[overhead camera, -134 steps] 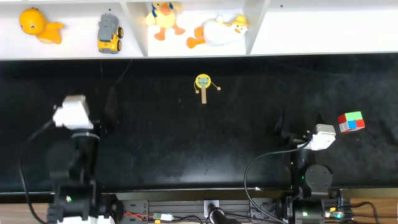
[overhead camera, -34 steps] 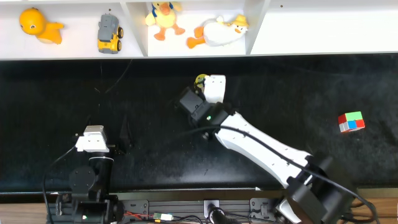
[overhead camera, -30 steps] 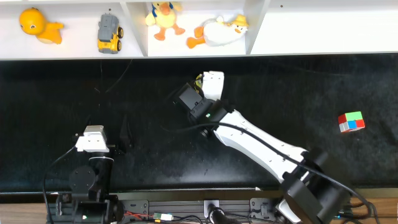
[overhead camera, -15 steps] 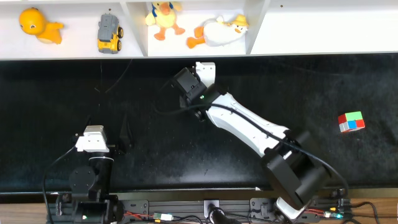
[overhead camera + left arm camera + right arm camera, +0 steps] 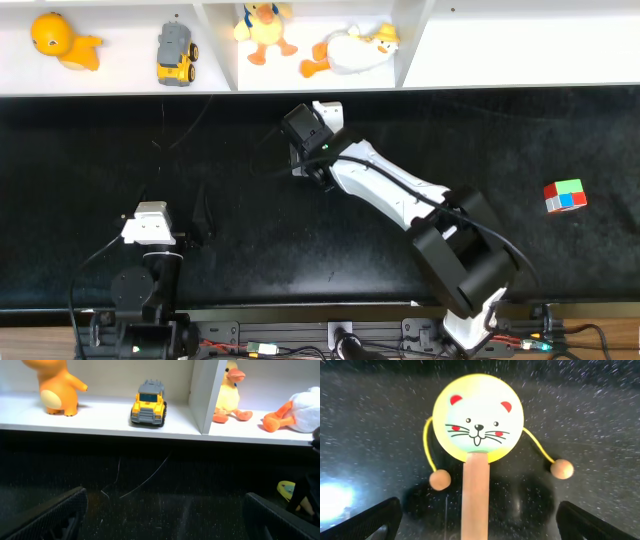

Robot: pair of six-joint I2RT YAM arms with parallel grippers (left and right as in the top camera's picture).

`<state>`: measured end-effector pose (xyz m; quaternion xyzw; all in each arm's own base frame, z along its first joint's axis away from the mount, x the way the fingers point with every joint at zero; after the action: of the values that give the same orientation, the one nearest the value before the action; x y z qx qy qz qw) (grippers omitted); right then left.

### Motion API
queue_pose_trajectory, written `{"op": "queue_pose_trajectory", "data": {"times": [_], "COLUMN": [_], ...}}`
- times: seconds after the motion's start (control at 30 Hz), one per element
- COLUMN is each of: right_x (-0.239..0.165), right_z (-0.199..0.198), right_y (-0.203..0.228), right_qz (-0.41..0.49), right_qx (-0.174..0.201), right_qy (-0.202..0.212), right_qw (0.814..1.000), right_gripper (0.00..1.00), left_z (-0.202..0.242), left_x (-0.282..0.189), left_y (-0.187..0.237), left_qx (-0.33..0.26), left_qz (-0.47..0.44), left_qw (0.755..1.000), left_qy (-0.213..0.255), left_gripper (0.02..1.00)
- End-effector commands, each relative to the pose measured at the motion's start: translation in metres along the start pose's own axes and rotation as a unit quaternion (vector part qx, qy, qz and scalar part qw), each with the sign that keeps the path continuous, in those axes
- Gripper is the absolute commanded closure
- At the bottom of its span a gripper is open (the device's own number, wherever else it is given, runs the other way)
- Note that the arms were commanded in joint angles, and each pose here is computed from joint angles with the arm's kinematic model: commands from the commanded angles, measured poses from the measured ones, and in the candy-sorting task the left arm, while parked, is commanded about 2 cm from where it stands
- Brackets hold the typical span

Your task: Store Toys

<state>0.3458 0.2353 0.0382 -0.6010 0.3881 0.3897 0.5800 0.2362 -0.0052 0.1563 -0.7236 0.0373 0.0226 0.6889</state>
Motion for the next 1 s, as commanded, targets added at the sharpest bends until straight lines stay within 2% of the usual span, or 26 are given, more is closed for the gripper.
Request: {"op": "queue_pose_trajectory", "data": {"times": [0.03,0.17,0.33,0.43,0.57,0.63,0.7,0.87,1.0], "right_x": [0.004,0.006,0.006,0.006,0.006,0.006,0.005,-0.011,-0.038], "right_z": [0.005,0.004,0.003,0.003,0.003,0.002,0.000,-0.012,-0.038], "right_y": [-0.005,-0.005,-0.005,-0.005,-0.005,-0.006,-0.008,-0.017,-0.024], "right_qz": [0.003,0.005,0.006,0.006,0.006,0.006,0.005,-0.002,-0.015], "right_qx": [-0.001,0.000,0.002,0.002,0.002,0.004,0.006,0.011,-0.024], "right_qy": [-0.009,-0.008,-0.008,-0.008,-0.008,-0.008,-0.008,-0.007,0.003], "right_qw": [1.000,1.000,1.000,1.000,1.000,1.000,1.000,1.000,1.000], "right_gripper": [0.014,0.071,0.426,0.551,0.820,0.904,0.958,0.956,0.945], "left_z": [0.000,0.000,0.000,0.000,0.000,0.000,0.000,0.000,0.000], "left_x": [0.000,0.000,0.000,0.000,0.000,0.000,0.000,0.000,0.000], "left_y": [0.000,0.000,0.000,0.000,0.000,0.000,0.000,0.000,0.000], "left_qx": [0.009,0.009,0.009,0.009,0.009,0.009,0.009,0.009,0.009], "left_qz": [-0.002,-0.002,-0.002,-0.002,-0.002,-0.002,-0.002,-0.002,-0.002], "left_qw": [1.000,1.000,1.000,1.000,1.000,1.000,1.000,1.000,1.000], "left_qy": [-0.001,-0.001,-0.001,-0.001,-0.001,-0.001,-0.001,-0.001,-0.001], "left_gripper": [0.020,0.020,0.020,0.020,0.020,0.020,0.020,0.020,0.020]}}
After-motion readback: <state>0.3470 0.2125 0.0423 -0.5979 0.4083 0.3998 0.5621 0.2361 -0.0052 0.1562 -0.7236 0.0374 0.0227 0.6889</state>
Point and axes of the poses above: each gripper's point midway between its finger pads, its own x axis out along the fingers, its own z axis along the line the jaws close on, y = z × x, the point moved 1 cm from there along -x, back along the fingers, and after that the axes turned 1 degree about x, right-handed, at the moved point
